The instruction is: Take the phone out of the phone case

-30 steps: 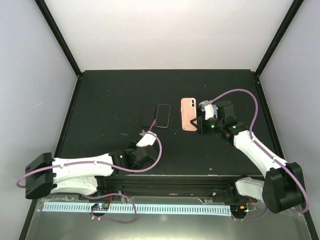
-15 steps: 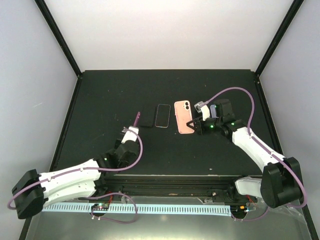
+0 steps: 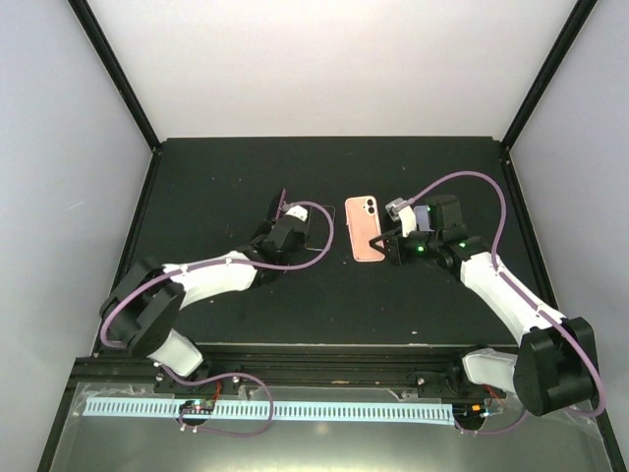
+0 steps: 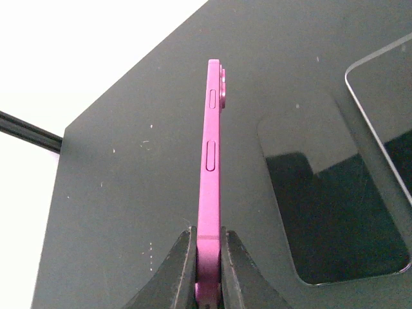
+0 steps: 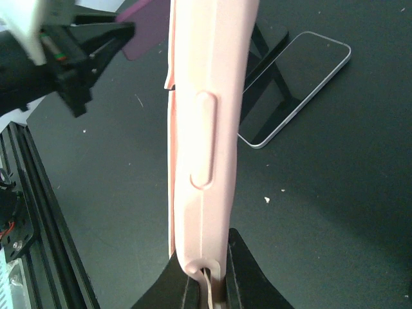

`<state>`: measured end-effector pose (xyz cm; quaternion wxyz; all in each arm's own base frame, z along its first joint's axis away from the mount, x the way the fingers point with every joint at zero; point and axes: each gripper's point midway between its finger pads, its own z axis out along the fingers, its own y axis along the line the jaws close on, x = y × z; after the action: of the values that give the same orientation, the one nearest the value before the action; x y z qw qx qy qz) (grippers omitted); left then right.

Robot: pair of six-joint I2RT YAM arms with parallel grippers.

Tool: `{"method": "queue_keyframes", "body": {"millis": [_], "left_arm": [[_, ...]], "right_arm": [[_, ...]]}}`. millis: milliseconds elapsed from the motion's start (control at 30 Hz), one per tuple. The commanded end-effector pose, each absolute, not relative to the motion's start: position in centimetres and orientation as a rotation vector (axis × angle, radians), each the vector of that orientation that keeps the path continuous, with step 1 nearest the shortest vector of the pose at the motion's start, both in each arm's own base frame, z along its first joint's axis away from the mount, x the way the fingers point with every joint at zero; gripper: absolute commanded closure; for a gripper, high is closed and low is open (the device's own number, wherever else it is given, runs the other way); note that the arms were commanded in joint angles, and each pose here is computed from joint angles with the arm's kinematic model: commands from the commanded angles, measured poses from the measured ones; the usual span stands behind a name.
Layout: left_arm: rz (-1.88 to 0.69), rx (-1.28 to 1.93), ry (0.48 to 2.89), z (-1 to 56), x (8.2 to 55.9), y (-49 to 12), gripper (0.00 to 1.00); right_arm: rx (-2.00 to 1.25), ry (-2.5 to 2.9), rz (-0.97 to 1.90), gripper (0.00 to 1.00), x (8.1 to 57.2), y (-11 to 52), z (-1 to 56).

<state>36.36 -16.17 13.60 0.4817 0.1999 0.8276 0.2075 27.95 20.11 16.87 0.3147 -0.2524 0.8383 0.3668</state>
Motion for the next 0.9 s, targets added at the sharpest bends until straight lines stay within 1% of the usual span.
{"method": "queue_keyframes", "body": {"millis": [0,233,467,600,767,867], "left_arm": [[0.720,0.633,2.033,12.4,36.8,-15.0,0.98],[0.801,0.666,2.047,10.1,36.7,-13.6,0.98],[0.927,0.772,2.103,7.1,36.9,-11.6,0.95],[0.943,0.790,2.113,6.0,37.1,-11.5,0.80],[0.945,0.782,2.123,5.0,36.9,-11.3,0.68],[0.951,0.764,2.127,4.9,36.8,-11.1,0.57]], "right_arm": [[-0.691,2.138,0.979,0.99,28.1,20.2,18.7],[-0.680,2.142,0.991,0.99,28.2,20.1,18.5],[-0.678,2.153,0.994,0.99,28.4,20.1,18.3],[-0.677,2.156,0.992,0.99,28.4,20.1,18.1],[-0.675,2.160,0.992,0.99,28.4,20.0,18.0],[-0.675,2.164,0.997,0.99,28.5,20.1,17.9]]}}
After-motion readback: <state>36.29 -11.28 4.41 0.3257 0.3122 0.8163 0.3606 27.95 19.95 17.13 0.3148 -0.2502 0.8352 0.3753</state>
